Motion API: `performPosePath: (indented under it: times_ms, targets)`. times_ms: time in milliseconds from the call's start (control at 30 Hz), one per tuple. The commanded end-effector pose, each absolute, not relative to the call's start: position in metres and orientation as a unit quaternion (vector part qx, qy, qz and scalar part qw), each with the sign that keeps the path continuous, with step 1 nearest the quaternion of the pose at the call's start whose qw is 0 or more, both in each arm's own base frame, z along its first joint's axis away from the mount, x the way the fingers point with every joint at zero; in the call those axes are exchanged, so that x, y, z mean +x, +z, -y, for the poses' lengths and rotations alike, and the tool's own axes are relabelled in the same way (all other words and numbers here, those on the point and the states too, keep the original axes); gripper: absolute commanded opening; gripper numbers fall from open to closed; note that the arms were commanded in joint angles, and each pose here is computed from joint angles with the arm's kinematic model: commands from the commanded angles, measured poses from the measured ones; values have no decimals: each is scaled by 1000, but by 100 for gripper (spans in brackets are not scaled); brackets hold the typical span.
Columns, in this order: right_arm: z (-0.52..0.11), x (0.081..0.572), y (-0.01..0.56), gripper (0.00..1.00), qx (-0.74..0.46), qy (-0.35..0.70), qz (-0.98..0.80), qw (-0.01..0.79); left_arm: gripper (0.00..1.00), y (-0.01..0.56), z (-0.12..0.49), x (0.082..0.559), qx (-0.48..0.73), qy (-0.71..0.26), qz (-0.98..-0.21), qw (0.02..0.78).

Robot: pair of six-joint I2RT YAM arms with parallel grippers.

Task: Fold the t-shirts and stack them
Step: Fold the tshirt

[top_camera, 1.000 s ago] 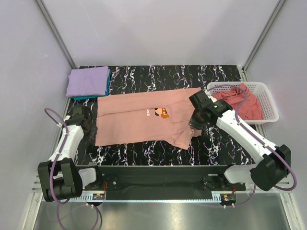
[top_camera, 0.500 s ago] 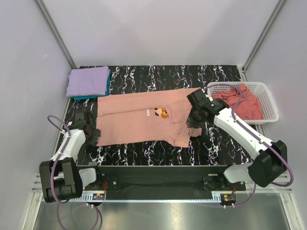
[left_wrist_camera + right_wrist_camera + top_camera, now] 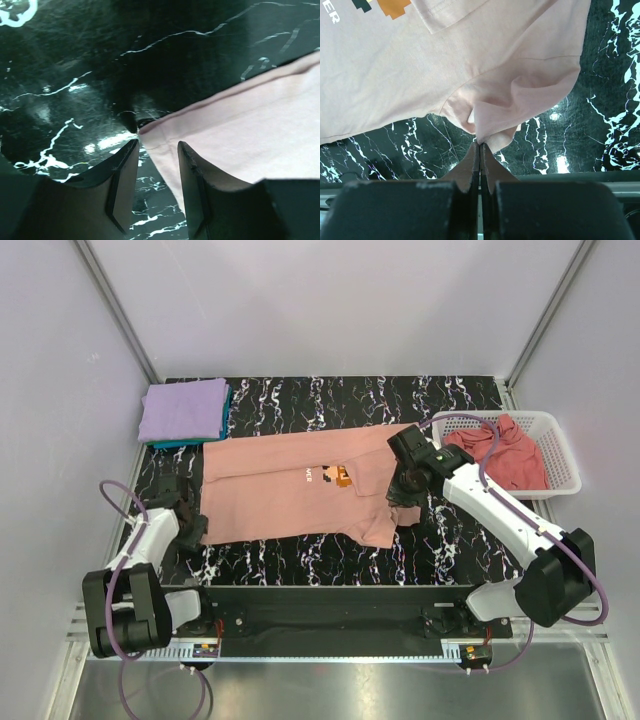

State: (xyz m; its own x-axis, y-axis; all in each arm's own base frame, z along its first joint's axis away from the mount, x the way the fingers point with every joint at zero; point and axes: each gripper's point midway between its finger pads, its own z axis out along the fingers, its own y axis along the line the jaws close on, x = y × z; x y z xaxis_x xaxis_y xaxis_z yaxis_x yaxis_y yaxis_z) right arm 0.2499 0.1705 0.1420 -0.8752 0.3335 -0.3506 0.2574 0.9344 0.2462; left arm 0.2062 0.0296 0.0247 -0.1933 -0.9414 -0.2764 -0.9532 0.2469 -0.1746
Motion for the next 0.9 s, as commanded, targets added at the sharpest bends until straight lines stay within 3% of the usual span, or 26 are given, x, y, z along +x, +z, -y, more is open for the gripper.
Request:
performPosePath:
  times_ms: [0, 233, 433, 500, 867]
  targets:
    - [-177, 257, 157, 0, 143, 113, -958, 219, 41, 25, -38, 207, -620, 38, -766, 166]
    - [-173, 257, 159, 0, 141, 105, -959, 224, 38, 10, -33, 202, -627, 34, -763, 151]
    - [-158, 262, 168, 0, 147, 74, -954, 251, 6, 22, -36, 217, -622, 22, -762, 178]
    - [-150, 269, 174, 0, 157, 62, -949, 268, 0, 30, -39, 222, -615, 25, -767, 182]
    - [-106, 318, 203, 0, 210, 27, -926, 312, 0, 67, -47, 264, -580, 23, -790, 198]
